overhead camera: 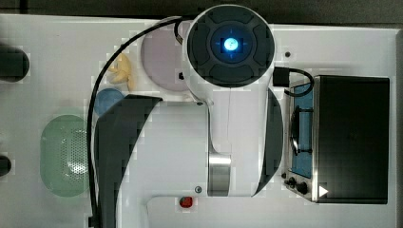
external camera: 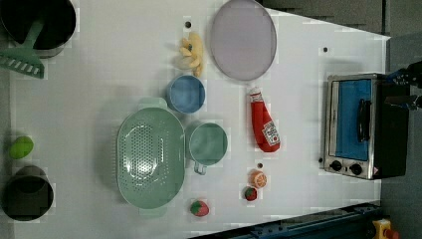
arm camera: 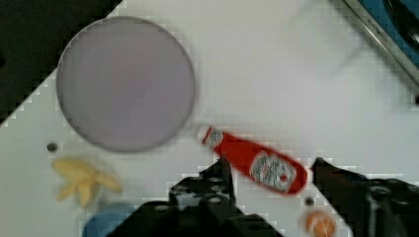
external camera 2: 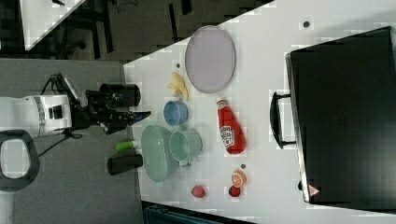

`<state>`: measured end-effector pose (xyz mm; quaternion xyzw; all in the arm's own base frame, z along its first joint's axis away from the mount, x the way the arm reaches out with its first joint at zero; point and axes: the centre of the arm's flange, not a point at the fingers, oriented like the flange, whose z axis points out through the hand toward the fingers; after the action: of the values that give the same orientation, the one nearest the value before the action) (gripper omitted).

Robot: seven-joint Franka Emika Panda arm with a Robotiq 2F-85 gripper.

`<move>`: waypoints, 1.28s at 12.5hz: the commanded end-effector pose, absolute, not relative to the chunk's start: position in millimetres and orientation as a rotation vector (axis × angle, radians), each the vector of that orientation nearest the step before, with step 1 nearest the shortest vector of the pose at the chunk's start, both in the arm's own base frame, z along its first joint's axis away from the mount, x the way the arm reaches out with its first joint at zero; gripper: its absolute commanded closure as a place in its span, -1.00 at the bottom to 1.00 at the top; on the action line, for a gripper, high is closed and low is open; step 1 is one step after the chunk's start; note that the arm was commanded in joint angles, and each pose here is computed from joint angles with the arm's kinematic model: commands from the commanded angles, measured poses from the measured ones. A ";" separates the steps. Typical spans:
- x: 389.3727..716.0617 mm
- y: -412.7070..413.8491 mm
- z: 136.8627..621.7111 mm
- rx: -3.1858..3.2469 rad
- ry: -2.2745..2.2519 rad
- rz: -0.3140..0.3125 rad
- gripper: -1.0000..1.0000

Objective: Pick Ketchup from the table and place it in strainer.

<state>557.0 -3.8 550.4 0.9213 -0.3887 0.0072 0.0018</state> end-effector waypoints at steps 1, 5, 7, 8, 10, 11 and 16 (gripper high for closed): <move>484.6 -18.6 579.0 2.823 -1.369 -0.060 -0.58; 481.1 -17.1 553.3 2.843 -1.276 -0.135 -1.00; 478.3 -15.6 530.4 2.908 -1.099 -0.184 -1.00; 477.2 -14.5 518.5 2.945 -0.996 -0.197 -1.00; 474.3 -12.1 492.8 3.018 -0.771 -0.209 -1.00; 471.5 -10.6 477.4 3.050 -0.641 -0.220 -1.00; 455.6 2.3 399.3 3.136 -0.009 -0.181 -1.00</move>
<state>453.4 -2.0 391.4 0.9918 -0.0979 -0.0817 0.0078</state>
